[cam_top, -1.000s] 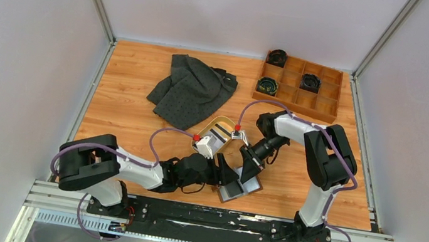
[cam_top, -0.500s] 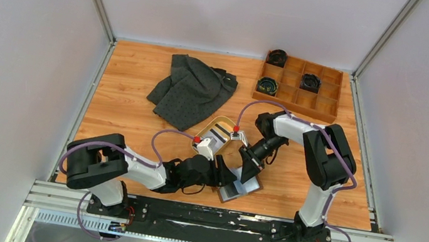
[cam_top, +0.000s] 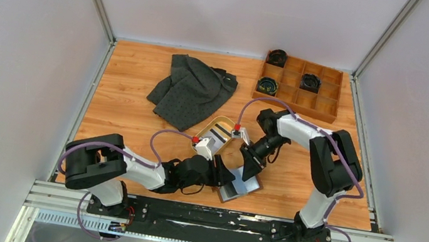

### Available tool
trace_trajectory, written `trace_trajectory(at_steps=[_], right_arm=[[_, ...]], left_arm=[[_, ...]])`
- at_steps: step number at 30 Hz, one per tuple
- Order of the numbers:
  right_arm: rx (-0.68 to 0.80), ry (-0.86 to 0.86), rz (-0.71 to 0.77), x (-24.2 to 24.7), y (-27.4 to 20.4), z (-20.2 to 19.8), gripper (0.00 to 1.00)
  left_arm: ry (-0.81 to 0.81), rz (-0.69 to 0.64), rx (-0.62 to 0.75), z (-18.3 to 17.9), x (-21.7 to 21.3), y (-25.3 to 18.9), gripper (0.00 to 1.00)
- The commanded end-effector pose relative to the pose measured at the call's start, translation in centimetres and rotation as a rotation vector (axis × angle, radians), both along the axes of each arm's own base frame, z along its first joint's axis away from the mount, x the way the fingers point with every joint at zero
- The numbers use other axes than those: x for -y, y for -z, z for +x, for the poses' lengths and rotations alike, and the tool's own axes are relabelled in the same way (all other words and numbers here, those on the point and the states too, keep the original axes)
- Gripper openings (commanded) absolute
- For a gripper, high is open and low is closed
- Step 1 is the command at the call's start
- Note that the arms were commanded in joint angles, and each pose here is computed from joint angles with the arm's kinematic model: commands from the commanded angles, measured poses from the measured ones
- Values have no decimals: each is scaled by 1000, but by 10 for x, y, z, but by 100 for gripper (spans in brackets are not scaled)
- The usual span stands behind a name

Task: Put the credit cards into the card holder
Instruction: Turn over the card slot in the card holder.

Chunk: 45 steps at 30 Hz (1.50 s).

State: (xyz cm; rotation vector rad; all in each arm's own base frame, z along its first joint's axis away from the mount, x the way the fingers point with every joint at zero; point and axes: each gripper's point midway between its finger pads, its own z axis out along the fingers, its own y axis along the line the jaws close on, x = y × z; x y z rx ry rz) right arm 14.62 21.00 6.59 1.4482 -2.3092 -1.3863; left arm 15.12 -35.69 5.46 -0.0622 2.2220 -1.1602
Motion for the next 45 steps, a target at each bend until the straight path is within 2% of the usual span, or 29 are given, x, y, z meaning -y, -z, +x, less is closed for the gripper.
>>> trace_trajectory(at_steps=[1,6,14,19,25,27,31,38,45], right_arm=[[107,-20,2,8,-11,1,29],[219,-32,4,14,-16,5,34],[407,-72,84,17,-36,7,35],[522,-114,200,13,-53,0,37],[660,-279,418,12,-48,-27,40],[715,-334,468,14,-42,-34,45],[789,-352,478,14,-32,-31,56],[793,-402,445,5,-18,-36,64],[807,-432,315,-2,3,-25,65]], left_arm=[[-9,-10,26,1,-2,-6,50],[-5,-6,28,0,-3,-5,50],[-3,-6,45,0,-6,-7,50],[0,-5,47,0,-6,-7,50],[1,-5,49,0,-8,-6,50],[0,-5,50,0,-9,-6,50],[1,-8,52,0,-9,-6,50],[7,-14,52,-1,-8,-7,50],[4,-20,50,-2,-9,-6,50]])
